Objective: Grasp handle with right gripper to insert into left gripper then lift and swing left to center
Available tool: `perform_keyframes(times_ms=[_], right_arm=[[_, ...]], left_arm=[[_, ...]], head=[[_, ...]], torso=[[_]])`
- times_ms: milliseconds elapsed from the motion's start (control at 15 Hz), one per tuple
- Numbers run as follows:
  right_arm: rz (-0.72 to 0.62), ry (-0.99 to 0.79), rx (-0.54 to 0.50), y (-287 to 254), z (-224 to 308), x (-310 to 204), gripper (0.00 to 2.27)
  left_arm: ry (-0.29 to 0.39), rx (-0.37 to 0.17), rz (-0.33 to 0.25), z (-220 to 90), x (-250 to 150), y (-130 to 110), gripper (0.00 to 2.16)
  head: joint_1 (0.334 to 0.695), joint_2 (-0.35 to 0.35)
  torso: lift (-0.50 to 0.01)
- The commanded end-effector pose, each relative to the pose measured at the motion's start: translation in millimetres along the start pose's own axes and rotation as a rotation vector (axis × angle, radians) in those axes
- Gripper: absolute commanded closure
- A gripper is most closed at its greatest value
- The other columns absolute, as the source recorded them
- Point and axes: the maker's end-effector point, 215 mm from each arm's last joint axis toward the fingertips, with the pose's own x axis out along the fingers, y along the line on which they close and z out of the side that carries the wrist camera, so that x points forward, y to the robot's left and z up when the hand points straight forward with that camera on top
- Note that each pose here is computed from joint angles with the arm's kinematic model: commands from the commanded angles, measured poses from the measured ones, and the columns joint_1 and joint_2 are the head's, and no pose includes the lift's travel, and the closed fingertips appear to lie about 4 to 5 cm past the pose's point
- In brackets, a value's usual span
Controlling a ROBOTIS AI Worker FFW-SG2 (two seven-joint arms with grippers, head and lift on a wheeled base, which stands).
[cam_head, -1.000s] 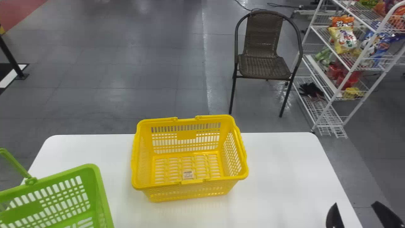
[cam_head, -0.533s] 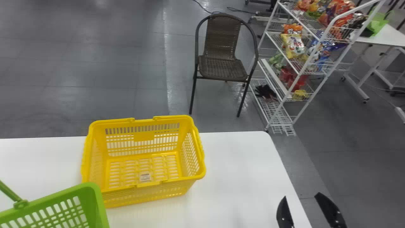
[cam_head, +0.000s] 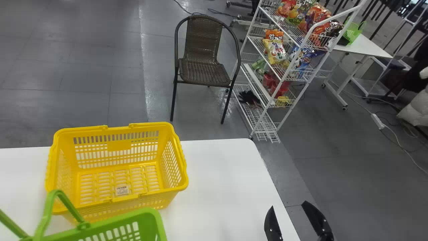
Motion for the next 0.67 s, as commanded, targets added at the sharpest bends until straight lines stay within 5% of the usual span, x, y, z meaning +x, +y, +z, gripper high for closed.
perform_keyframes(times_ms=[0,600], right_arm=[[0.009,-0.011,0.000,0.7,3.4,-1.4,0.08],[0.045,-0.045,-0.003,10.3,17.2,-10.4,0.08]], left_arm=[[0.053,-0.007,-0.016,-10.4,23.6,5.6,2.14],[0.155,0.013,-0.023,-22.4,68.2,19.2,2.14]], head=[[0.695,-0.350],[0.695,-0.350]], torso=[[0.000],[0.000]])
